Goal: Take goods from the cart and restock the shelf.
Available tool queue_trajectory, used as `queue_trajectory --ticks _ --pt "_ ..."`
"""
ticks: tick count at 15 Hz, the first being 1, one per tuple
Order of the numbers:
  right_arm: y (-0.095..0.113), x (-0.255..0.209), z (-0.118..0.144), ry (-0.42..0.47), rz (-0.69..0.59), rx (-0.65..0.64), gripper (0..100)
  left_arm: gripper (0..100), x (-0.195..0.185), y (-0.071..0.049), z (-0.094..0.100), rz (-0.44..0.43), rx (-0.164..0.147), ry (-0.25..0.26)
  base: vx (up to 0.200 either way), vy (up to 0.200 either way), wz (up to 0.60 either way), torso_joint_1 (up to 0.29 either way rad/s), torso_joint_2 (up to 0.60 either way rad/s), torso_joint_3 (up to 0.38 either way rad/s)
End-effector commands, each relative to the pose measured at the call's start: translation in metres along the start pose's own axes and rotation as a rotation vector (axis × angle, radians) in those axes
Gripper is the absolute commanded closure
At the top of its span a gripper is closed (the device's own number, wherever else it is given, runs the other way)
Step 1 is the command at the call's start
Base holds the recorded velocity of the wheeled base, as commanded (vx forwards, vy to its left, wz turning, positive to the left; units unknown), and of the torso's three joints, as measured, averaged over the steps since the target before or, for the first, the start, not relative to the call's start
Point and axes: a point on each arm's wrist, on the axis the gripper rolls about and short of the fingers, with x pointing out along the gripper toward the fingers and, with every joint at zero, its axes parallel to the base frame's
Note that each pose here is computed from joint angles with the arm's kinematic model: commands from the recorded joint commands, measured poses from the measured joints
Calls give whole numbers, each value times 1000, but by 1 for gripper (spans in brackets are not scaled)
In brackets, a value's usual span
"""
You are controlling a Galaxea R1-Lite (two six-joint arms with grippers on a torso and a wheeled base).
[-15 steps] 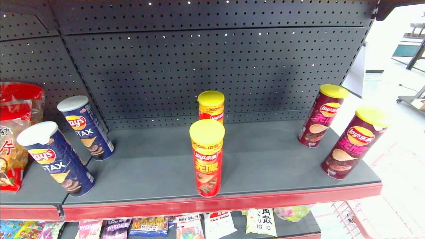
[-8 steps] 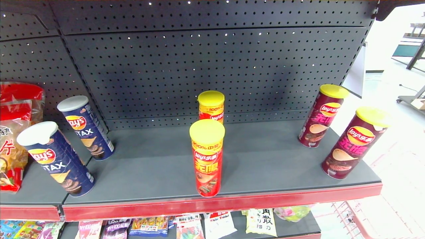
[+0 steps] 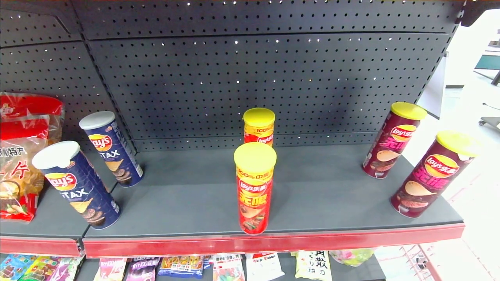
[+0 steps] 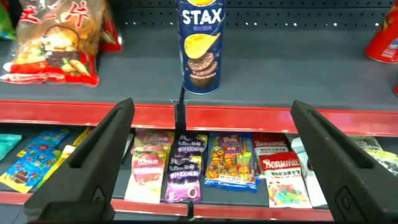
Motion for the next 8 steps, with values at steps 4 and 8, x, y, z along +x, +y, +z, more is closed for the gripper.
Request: queue_trajectory --ticks 4,8 --pt "0 0 0 -1 0 -2 0 0 0 0 0 3 0 2 0 0 0 0 0 0" --pt "0 0 0 -1 0 0 0 0 0 0 0 3 0 2 0 0 0 0 0 0"
